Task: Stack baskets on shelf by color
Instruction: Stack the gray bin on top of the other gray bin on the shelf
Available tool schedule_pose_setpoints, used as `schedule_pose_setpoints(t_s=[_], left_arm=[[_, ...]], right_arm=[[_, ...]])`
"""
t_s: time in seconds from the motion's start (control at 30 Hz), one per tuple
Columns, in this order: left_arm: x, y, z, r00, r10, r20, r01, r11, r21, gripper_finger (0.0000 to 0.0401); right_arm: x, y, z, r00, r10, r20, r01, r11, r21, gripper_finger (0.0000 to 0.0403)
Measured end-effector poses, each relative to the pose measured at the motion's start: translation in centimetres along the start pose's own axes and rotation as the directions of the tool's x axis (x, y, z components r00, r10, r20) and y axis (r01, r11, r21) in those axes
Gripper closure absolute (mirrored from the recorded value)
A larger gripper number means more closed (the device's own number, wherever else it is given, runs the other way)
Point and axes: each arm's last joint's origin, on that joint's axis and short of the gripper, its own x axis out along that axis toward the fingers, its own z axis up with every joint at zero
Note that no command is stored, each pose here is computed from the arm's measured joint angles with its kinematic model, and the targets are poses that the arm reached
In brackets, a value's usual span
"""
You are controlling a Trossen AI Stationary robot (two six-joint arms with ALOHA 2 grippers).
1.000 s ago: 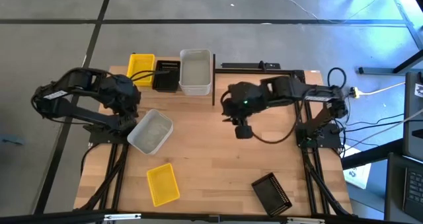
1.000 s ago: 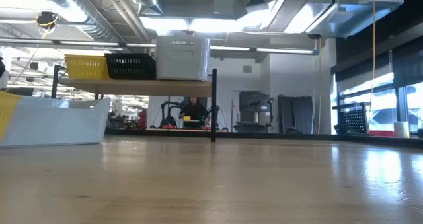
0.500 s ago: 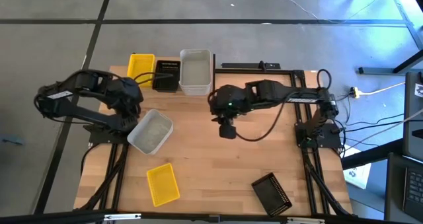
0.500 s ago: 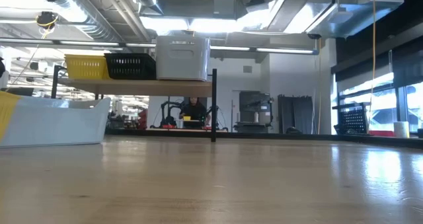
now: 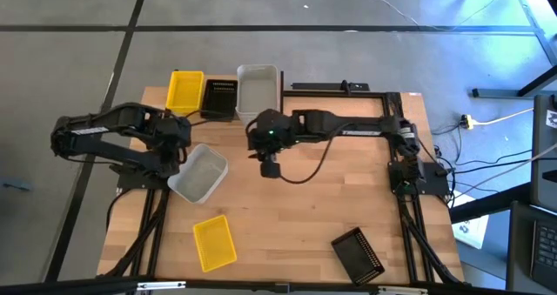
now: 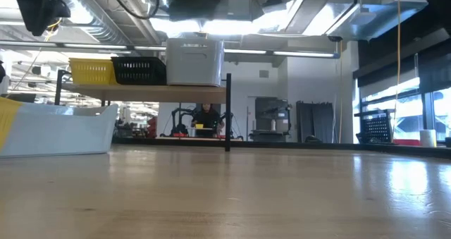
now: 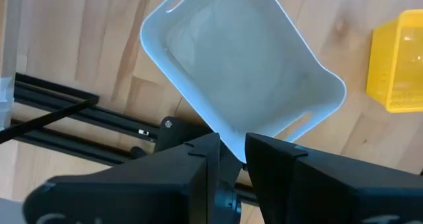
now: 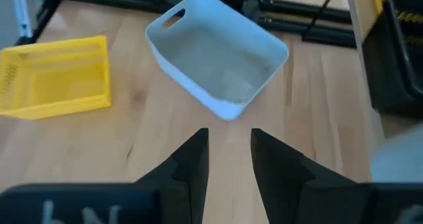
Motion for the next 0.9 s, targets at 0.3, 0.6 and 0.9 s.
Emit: schedule_pose_setpoints(t_s=[0.3, 0.6, 0.9], left_arm=[[-1.2, 0.6, -1.9, 0.996, -0.018, 0.092, 0.018, 1.000, -0.003, 0.0335], [-1.9, 1.0, -3.3, 0.986, -0.034, 0.161, 0.035, 0.999, -0.003, 0.0335], [-2.0, 1.1, -3.4, 0.984, -0.037, 0.176, 0.038, 0.999, -0.005, 0.0335]], right_arm=[[7.5, -0.4, -1.9, 1.000, -0.003, 0.013, 0.004, 0.994, -0.107, 0.0290], [12.3, 0.6, -2.9, 0.988, 0.111, 0.104, -0.070, 0.940, -0.333, 0.0290], [14.8, 0.3, -4.1, 0.976, 0.168, 0.136, -0.079, 0.862, -0.501, 0.0290]])
